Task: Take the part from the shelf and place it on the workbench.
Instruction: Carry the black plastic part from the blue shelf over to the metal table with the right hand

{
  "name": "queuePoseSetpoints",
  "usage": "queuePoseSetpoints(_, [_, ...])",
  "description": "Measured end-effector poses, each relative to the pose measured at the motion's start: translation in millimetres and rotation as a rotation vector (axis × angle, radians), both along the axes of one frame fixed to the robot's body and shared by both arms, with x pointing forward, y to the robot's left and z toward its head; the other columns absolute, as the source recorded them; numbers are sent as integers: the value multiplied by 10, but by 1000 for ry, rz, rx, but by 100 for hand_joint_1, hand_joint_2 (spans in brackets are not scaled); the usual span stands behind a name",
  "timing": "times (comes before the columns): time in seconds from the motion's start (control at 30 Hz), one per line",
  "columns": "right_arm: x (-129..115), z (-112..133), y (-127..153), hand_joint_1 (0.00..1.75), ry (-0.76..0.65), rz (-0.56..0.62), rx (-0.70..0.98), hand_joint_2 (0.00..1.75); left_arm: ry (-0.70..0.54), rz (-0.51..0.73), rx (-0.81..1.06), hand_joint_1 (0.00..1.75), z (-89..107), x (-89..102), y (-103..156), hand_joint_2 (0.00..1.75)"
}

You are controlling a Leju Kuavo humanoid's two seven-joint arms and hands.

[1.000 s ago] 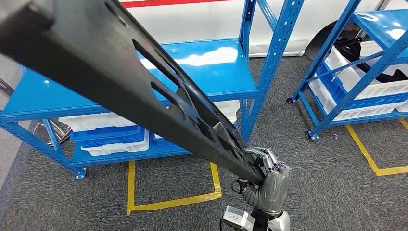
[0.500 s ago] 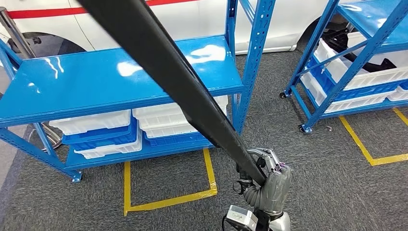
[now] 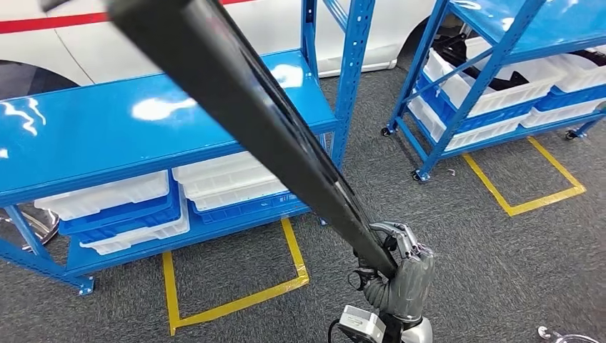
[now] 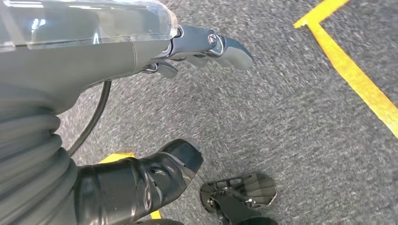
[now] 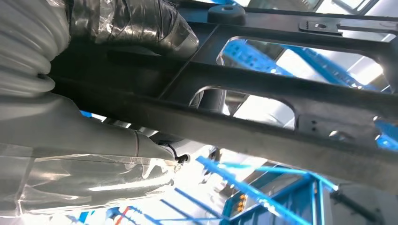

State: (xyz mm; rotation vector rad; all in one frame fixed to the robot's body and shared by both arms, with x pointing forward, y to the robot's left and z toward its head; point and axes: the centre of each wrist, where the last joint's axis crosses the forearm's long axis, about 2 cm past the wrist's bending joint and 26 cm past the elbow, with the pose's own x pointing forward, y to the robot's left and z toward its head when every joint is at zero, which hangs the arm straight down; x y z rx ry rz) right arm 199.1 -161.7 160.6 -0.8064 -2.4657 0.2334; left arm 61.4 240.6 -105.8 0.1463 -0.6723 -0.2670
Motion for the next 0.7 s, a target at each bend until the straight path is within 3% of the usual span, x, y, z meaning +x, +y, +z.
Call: queuePoseSetpoints(0.7, [-67, 6, -36, 175, 8, -14, 47, 175, -2, -6, -1, 0, -1, -18, -11, 175])
